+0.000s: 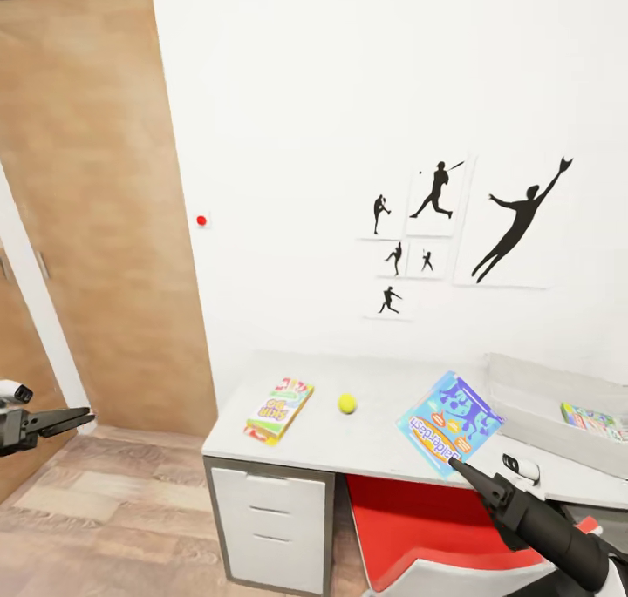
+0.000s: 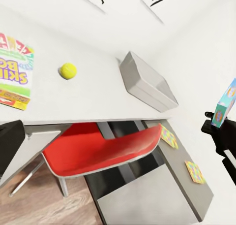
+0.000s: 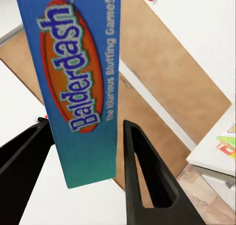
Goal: Put all the toys in the child's room - the three board games (two on the bed and one on the table), the two jigsaw puzzles on the table, and the tennis ball on the table - inside the toy box on the table in the child's room.
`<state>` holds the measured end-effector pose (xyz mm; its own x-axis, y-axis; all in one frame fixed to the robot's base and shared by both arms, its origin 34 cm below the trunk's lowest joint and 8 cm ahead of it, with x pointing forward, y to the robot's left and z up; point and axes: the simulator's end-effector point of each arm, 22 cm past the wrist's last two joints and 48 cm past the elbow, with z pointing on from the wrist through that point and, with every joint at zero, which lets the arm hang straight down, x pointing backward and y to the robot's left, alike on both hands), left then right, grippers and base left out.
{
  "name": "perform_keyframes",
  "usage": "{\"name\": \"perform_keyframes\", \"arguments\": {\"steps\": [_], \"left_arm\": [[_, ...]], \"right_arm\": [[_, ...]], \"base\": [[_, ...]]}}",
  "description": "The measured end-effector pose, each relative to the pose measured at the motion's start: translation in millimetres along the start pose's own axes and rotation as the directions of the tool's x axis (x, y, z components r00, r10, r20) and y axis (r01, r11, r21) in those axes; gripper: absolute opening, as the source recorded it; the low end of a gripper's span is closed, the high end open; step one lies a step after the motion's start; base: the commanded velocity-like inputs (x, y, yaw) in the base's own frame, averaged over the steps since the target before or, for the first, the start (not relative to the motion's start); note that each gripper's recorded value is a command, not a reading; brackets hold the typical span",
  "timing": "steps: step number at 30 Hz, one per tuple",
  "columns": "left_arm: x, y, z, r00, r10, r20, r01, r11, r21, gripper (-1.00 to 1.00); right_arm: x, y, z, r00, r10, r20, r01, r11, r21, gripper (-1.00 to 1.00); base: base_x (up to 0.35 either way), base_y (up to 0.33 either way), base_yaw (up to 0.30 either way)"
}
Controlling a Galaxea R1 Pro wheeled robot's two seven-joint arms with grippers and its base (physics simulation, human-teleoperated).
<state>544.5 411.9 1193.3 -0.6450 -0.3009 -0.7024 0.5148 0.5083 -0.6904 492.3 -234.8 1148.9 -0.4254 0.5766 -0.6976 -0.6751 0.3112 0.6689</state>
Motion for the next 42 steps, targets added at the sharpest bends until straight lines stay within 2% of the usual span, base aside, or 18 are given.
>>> {"name": "perform_keyframes", "arguments": {"steps": [12, 36, 42], "left_arm": [[-1.7, -2.6, -1.5, 1.0, 0.007, 0.005, -0.007, 1.0, 0.002, 1.0], [-4.1, -8.4, -4.0, 1.0, 0.02, 0.011, -0.02, 1.0, 0.006, 1.0], [-4.6, -10.1, -4.7, 1.0, 0.023, 0.013, -0.023, 1.0, 0.008, 1.0]], "right_arm": [[-1.6, 1.6, -0.4, 1.0, -0.005, 0.002, 0.005, 1.0, -0.003, -1.0], [-4.9, 7.2, -0.3, 1.0, -0.014, 0.007, 0.014, 1.0, -0.013, -1.0], [-5.6, 8.5, -0.5, 1.0, -0.018, 0.007, 0.018, 1.0, -0.014, -1.0]], "base": [[0.235, -0.095, -0.268], [0.012, -0.009, -0.267], [0.127, -0.152, -0.258]]}}
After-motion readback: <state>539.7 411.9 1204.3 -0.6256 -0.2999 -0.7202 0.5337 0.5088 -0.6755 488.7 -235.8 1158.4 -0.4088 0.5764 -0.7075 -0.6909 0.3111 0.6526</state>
